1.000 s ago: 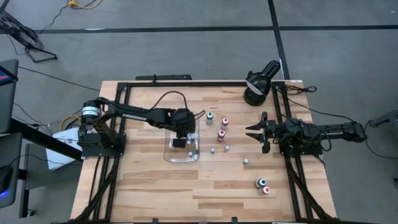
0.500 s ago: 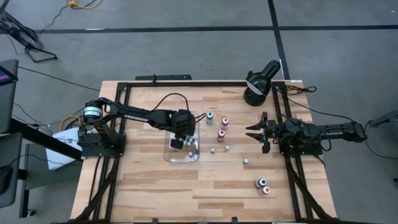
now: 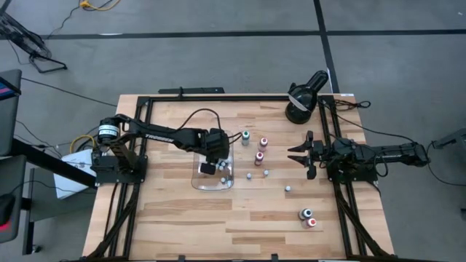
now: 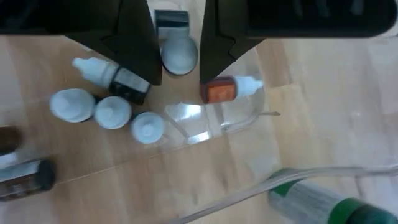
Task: Pick & Place food coloring
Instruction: Put the bottom small red food coloring bottle into the transparent bin, then put the large dark blue food coloring bottle into the transparent bin
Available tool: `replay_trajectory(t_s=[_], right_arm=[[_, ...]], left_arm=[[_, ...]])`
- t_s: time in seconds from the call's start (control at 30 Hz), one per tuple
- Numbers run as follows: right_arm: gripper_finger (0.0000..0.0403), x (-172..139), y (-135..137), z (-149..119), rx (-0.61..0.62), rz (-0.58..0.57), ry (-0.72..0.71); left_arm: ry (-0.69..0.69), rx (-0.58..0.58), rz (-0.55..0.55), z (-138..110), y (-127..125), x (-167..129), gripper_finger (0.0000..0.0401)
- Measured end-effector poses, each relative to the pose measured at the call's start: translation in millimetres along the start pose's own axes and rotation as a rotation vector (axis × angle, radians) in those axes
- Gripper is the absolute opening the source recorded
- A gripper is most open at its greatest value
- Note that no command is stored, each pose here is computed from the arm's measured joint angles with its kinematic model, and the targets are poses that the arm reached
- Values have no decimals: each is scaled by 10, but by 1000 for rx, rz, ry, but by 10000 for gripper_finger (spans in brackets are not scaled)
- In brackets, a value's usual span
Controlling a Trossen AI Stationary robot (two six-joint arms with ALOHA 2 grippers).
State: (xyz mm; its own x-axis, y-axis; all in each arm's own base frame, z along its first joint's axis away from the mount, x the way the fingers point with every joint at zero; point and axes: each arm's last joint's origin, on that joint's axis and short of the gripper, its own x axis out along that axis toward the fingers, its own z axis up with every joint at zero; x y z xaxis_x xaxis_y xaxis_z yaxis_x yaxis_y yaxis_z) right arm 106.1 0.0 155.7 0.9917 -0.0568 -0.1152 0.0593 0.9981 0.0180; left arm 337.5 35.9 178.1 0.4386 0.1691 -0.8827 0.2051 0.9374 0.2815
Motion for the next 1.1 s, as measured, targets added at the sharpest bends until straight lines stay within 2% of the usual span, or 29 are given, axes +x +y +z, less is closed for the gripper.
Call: replay_trajectory(t_s=[0.2, 0.47, 0.9, 1.0, 1.1], right_arm=[[113, 0, 0, -1, 0, 0, 0], [113, 0, 0, 0, 0, 0, 0], [113, 0, 0, 0, 0, 0, 0], [113, 0, 0, 0, 0, 0, 0], [113, 0, 0, 1, 0, 0, 0]], left_arm=[[-10, 0, -22, 3, -7, -1, 123], [-24, -8, 1, 19, 8, -24, 120], [-200, -121, 64, 85, 113, -579, 118], [-265, -30, 78, 122, 129, -679, 118], [-308, 168, 67, 153, 113, -705, 118]])
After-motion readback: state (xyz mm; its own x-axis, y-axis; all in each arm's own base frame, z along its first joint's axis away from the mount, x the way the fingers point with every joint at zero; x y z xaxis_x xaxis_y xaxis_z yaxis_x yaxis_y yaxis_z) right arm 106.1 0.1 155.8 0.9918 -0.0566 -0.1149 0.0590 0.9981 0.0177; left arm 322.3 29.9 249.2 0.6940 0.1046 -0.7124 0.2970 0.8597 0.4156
